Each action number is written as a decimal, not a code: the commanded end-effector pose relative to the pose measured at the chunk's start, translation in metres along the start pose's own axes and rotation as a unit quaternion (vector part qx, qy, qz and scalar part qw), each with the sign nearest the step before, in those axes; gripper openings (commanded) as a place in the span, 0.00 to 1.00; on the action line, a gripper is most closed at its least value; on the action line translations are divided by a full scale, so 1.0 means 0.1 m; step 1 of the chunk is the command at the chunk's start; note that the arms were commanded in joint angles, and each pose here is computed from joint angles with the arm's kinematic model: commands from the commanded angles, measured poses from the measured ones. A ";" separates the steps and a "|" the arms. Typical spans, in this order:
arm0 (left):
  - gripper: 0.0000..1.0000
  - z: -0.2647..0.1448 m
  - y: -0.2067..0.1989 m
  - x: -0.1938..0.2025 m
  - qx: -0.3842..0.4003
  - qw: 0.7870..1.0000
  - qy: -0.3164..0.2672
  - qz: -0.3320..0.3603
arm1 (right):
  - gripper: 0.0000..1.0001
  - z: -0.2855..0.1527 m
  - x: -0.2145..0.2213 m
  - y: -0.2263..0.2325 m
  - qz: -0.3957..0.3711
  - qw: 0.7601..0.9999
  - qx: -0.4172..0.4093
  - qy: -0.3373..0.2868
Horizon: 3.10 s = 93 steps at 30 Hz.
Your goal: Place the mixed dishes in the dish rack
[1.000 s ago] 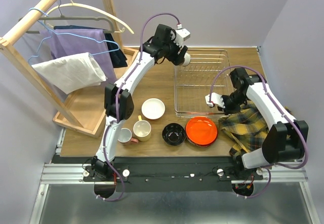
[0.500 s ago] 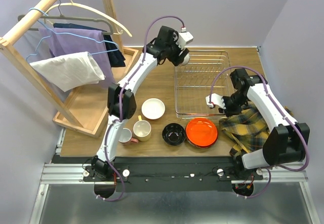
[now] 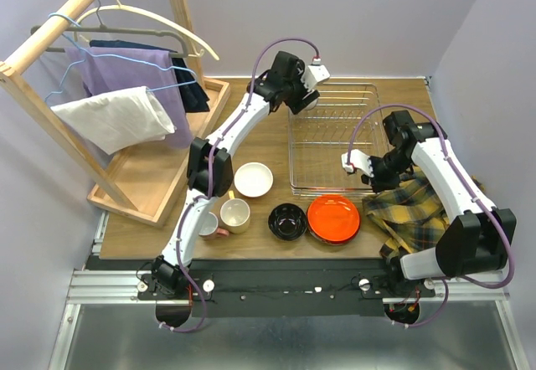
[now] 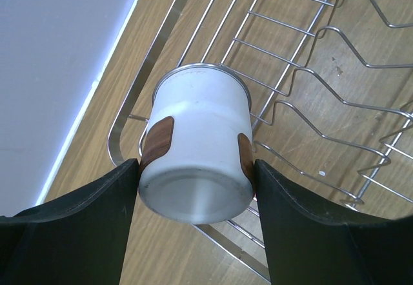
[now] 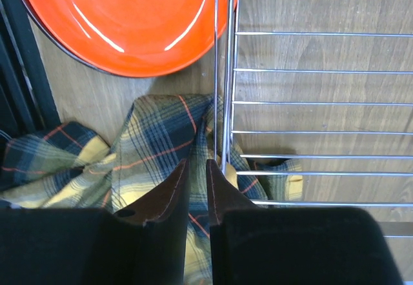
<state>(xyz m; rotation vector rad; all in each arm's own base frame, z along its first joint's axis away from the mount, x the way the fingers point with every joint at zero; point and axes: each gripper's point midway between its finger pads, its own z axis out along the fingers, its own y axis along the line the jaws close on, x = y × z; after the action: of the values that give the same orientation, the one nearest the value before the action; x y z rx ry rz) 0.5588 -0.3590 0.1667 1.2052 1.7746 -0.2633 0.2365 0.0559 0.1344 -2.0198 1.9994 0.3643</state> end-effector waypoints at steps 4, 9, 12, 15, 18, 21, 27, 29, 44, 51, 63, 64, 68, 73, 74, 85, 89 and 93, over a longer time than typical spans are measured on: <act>0.28 0.17 0.06 -0.02 -0.017 0.998 -0.009 0.063 | 0.24 0.01 -0.15 -0.03 0.038 0.999 0.007 -0.039; 0.61 0.22 0.12 -0.08 -0.031 0.994 -0.022 0.103 | 0.25 0.00 -0.18 -0.09 0.057 0.997 0.017 -0.048; 0.70 0.21 0.16 -0.16 -0.039 0.992 -0.034 0.115 | 0.26 -0.01 -0.20 -0.11 0.065 0.996 0.022 -0.052; 0.81 0.13 0.18 -0.35 -0.046 0.990 -0.060 0.122 | 0.30 -0.02 -0.21 -0.12 0.074 0.995 0.028 -0.055; 0.89 0.05 0.14 -0.52 -0.046 0.987 -0.084 0.125 | 0.34 -0.03 -0.22 -0.15 0.078 0.995 0.038 -0.057; 0.93 0.00 0.08 -0.61 -0.035 0.987 -0.100 0.120 | 0.36 -0.04 -0.23 -0.19 0.082 0.994 0.046 -0.060; 0.96 -0.11 0.07 -0.74 -0.040 0.987 -0.118 0.099 | 0.39 -0.07 -0.29 -0.30 0.102 0.991 0.055 -0.072; 0.96 -0.23 0.12 -0.90 -0.052 0.984 -0.142 0.091 | 0.40 -0.08 -0.32 -0.31 0.109 0.989 0.057 -0.075; 0.92 -1.62 -0.40 -0.71 -0.009 0.998 -0.062 0.012 | 0.55 -0.26 -0.51 -0.59 0.193 0.961 0.142 -0.134; 0.75 -2.51 -1.08 0.16 0.045 0.995 0.061 0.059 | 0.60 -0.41 -0.53 -1.06 0.322 0.895 0.251 -0.179; 0.54 -3.77 -1.61 1.40 0.153 0.940 0.305 0.033 | 0.60 -0.60 -0.74 -1.05 0.401 0.861 0.226 -0.218; 0.54 -3.80 -1.64 1.45 0.162 0.935 0.314 0.023 | 0.60 -0.61 -0.73 -1.06 0.406 0.861 0.223 -0.212; 0.55 -3.78 -1.70 1.62 0.147 0.932 0.330 -0.005 | 0.60 -0.77 -0.80 -1.12 0.411 0.856 0.228 -0.217; 0.58 -3.60 -1.70 1.81 0.111 0.930 0.348 -0.048 | 0.60 -0.75 -0.80 -1.18 0.425 0.850 0.224 -0.217; 0.58 -3.56 -1.71 1.80 0.110 0.931 0.342 -0.057 | 0.60 -0.76 -0.81 -1.17 0.425 0.849 0.225 -0.219; 0.61 -3.24 -1.86 1.70 0.143 0.931 0.295 -0.159 | 0.74 -0.68 -0.79 -1.07 0.455 0.833 0.219 -0.227; 0.59 -3.20 -1.93 1.76 0.154 0.924 0.304 -0.173 | 0.80 -0.69 -0.78 -1.08 0.473 0.821 0.223 -0.229; 0.57 -3.15 -2.02 1.80 0.173 0.916 0.309 -0.188 | 0.81 -0.73 -0.82 -1.17 0.485 0.810 0.226 -0.241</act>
<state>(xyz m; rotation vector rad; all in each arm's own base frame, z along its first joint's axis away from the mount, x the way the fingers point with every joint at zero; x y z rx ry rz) 0.2071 -0.1397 0.1369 1.3038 2.5756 -0.3422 0.3444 0.1058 0.2229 -0.5130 2.3119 0.4531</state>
